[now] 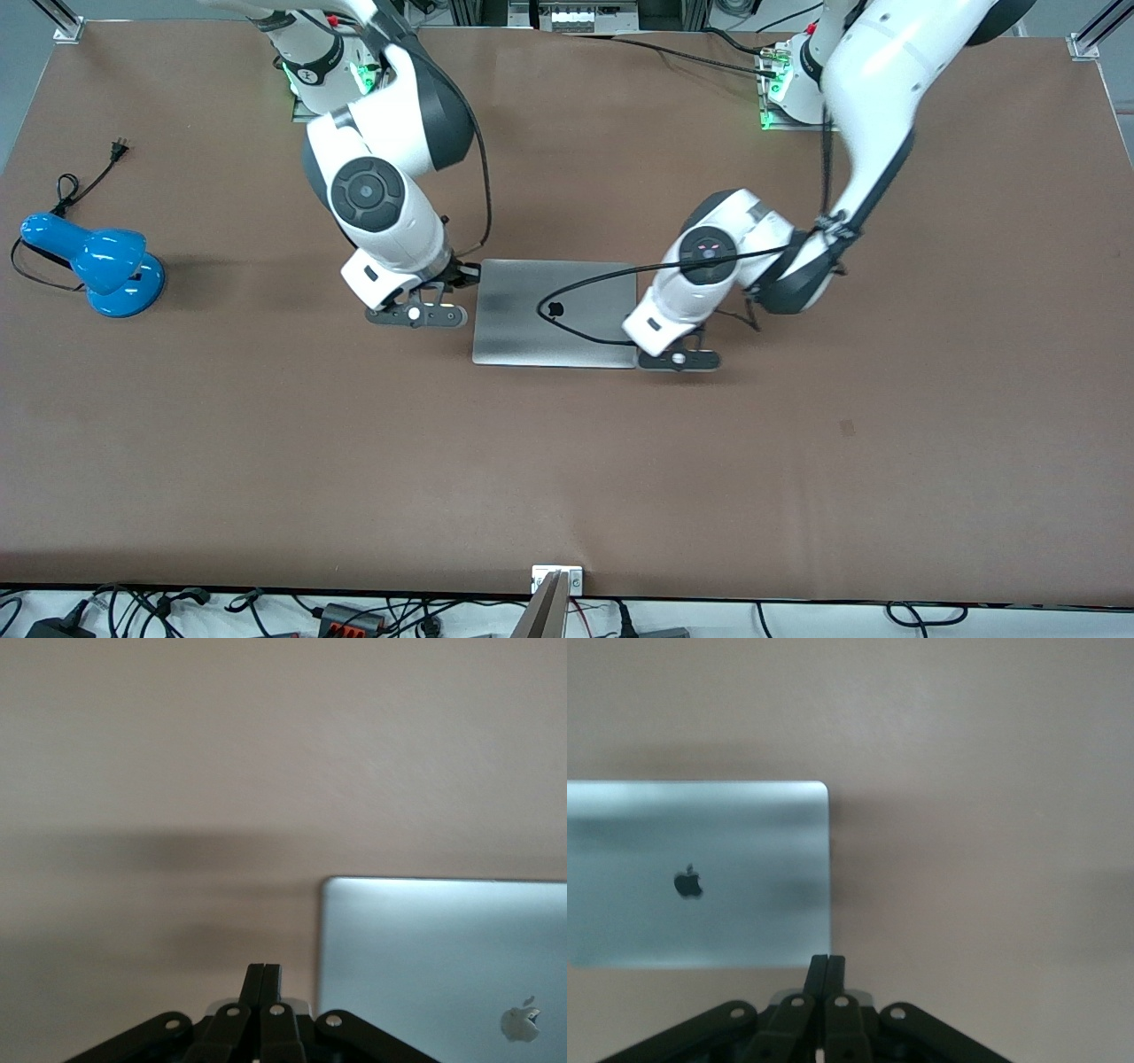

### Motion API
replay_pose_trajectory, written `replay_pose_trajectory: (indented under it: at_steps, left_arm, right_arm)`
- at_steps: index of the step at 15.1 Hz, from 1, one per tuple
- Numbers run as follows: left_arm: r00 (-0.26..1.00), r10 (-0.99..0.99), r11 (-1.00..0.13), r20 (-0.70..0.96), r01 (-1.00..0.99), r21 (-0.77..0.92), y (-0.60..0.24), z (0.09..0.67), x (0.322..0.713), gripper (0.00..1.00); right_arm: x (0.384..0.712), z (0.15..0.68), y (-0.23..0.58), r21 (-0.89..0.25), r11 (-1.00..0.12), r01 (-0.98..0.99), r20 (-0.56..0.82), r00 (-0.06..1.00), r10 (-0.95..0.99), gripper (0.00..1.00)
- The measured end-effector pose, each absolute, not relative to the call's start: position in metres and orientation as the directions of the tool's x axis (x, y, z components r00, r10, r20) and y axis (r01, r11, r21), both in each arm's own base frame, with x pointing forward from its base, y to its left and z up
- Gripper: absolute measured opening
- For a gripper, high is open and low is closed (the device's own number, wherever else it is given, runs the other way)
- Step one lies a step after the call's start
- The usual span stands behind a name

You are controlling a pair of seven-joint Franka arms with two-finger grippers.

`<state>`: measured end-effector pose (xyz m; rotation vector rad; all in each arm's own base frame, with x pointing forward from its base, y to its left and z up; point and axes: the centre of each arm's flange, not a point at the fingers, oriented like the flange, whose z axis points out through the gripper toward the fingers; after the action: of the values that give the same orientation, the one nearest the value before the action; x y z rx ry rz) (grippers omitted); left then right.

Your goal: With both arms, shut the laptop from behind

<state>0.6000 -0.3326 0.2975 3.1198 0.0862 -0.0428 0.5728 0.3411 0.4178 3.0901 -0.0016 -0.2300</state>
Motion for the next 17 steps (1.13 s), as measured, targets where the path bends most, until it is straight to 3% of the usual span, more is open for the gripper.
replay_pose_trajectory:
  at_steps: [5, 10, 15, 17]
  left_arm:
    - [0.998, 0.050, -0.998, -0.023, 0.050, 0.030, -0.252, 0.409, 0.612, 0.00]
    - [0.997, 0.048, -0.993, -0.059, 0.054, 0.102, -0.154, 0.486, 0.610, 0.00]
    - [0.997, 0.033, -0.993, -0.065, 0.040, 0.113, -0.097, 0.521, 0.601, 0.00]
    - [0.999, 0.000, -0.994, -0.046, 0.005, 0.110, -0.092, 0.531, 0.601, 0.00]
  right_arm:
    - [0.583, 0.490, 0.260, 0.055, -0.996, 0.065, -0.215, 0.975, 0.052, 0.04]
    - [0.590, 0.547, 0.137, 0.037, -0.999, 0.013, -0.227, 0.974, 0.004, 0.45]
    - [0.593, 0.569, 0.030, 0.006, -0.998, -0.057, -0.214, 0.975, -0.057, 0.96]
    - [0.591, 0.572, 0.002, -0.032, -0.999, -0.038, -0.213, 0.977, -0.030, 1.00]
